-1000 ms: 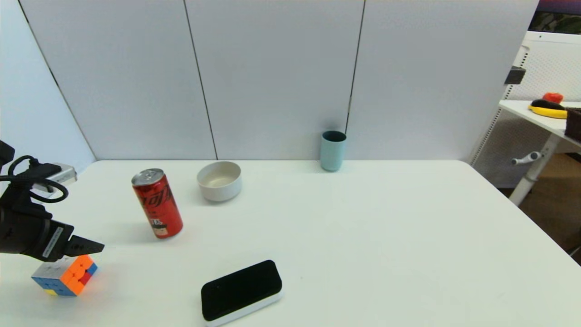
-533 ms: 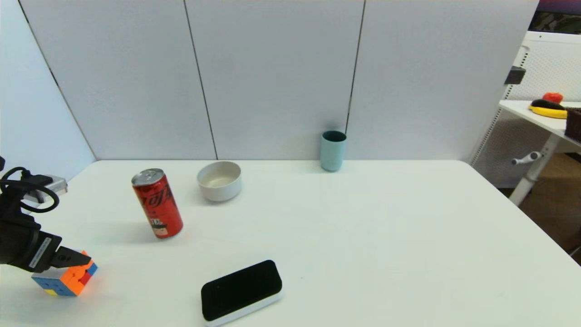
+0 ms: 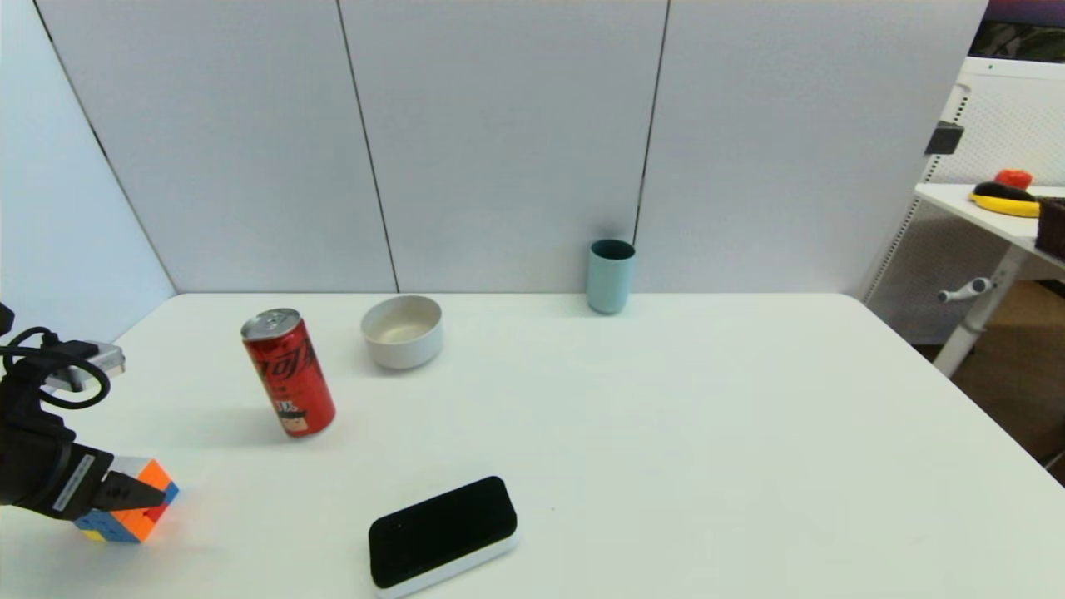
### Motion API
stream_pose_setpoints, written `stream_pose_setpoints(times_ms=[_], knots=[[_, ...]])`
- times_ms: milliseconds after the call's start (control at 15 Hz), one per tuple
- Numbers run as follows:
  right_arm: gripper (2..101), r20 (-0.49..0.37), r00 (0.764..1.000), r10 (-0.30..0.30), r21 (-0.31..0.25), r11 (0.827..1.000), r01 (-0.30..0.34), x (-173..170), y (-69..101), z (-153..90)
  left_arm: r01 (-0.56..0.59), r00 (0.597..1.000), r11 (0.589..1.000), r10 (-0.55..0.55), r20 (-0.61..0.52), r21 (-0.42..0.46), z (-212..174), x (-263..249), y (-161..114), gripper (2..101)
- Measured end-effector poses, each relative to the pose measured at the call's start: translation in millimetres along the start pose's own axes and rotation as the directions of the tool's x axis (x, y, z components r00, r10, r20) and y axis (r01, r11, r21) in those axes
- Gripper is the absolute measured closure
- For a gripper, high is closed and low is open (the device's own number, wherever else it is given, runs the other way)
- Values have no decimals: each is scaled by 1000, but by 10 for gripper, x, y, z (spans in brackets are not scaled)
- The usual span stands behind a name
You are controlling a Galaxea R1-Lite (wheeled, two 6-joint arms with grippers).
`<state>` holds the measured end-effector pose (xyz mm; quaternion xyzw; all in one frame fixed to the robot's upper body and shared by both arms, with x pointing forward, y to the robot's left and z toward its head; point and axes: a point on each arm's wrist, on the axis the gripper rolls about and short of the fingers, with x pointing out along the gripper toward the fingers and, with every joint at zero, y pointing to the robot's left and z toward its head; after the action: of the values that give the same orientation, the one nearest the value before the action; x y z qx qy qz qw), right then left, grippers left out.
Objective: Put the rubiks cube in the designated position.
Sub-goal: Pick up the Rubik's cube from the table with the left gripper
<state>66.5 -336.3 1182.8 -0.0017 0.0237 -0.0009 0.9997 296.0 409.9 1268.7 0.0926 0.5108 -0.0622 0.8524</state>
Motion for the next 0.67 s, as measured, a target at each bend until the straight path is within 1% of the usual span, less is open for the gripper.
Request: stream_pose_setpoints(times_ms=[667], knots=[[43, 0, 1000, 0, 0, 1000, 0, 0, 0, 1, 21, 999, 1000, -22, -34, -9, -12, 118, 25, 53]])
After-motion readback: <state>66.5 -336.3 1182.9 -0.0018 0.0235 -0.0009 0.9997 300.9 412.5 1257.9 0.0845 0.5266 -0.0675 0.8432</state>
